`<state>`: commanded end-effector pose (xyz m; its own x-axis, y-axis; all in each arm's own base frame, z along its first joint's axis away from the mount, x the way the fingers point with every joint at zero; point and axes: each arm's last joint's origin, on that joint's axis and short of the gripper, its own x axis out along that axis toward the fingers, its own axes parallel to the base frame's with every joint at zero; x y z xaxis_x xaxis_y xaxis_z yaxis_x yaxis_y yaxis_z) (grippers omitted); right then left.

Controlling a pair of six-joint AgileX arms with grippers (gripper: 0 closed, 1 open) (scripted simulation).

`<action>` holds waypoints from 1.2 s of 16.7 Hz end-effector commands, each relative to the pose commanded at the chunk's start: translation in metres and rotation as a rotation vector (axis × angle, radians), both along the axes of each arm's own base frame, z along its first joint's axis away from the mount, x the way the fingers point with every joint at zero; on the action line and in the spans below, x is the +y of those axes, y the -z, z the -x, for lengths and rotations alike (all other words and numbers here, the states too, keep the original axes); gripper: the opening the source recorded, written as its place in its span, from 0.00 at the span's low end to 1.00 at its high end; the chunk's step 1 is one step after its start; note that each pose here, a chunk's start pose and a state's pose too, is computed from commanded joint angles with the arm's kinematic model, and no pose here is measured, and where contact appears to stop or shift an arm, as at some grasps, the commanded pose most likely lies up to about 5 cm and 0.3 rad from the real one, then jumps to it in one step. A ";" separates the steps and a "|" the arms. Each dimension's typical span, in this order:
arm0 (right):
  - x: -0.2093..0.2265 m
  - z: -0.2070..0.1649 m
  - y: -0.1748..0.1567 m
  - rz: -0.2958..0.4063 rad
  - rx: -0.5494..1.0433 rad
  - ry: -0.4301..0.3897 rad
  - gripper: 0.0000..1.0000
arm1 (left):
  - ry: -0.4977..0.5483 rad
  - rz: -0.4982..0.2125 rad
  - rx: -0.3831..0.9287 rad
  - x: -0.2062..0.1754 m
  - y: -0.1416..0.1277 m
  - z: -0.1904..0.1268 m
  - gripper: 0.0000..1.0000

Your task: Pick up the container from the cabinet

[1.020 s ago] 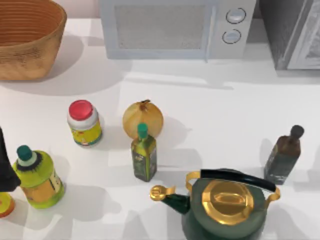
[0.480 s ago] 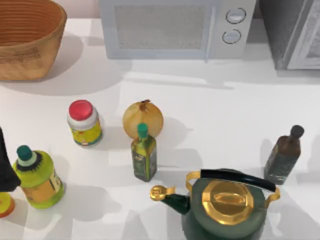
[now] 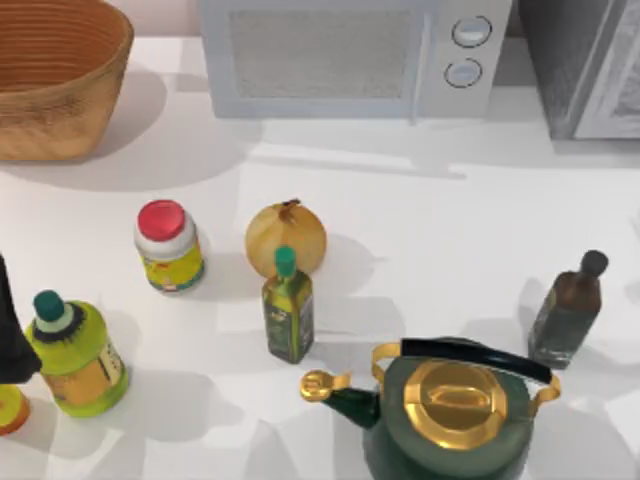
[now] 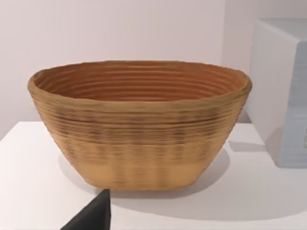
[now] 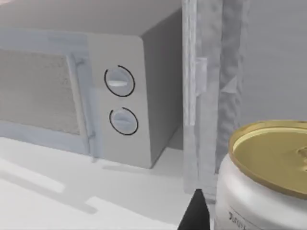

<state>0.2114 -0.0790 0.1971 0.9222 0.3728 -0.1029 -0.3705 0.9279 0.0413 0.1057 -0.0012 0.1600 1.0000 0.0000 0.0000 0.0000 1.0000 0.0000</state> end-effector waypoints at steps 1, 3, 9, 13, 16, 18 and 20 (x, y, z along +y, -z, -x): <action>-0.011 -0.008 -0.002 0.011 -0.028 -0.026 0.00 | 0.000 0.000 0.000 0.000 0.000 0.000 1.00; -0.035 -0.023 -0.004 0.039 -0.081 -0.079 0.00 | 0.000 0.000 0.000 0.000 0.000 0.000 1.00; -0.108 -0.047 0.024 0.120 -0.174 -0.224 0.00 | 0.000 0.000 0.000 0.000 0.000 0.000 1.00; -0.147 -0.045 0.063 0.120 -0.175 -0.300 0.00 | 0.000 0.000 0.000 0.000 0.000 0.000 1.00; -0.165 -0.037 0.097 0.082 -0.156 -0.342 0.00 | 0.000 0.000 0.000 0.000 0.000 0.000 1.00; -0.172 -0.030 0.117 0.047 -0.140 -0.362 0.00 | 0.000 0.000 0.000 0.000 0.000 0.000 1.00; -0.176 -0.025 0.134 0.011 -0.124 -0.375 0.00 | 0.000 0.000 0.000 0.000 0.000 0.000 1.00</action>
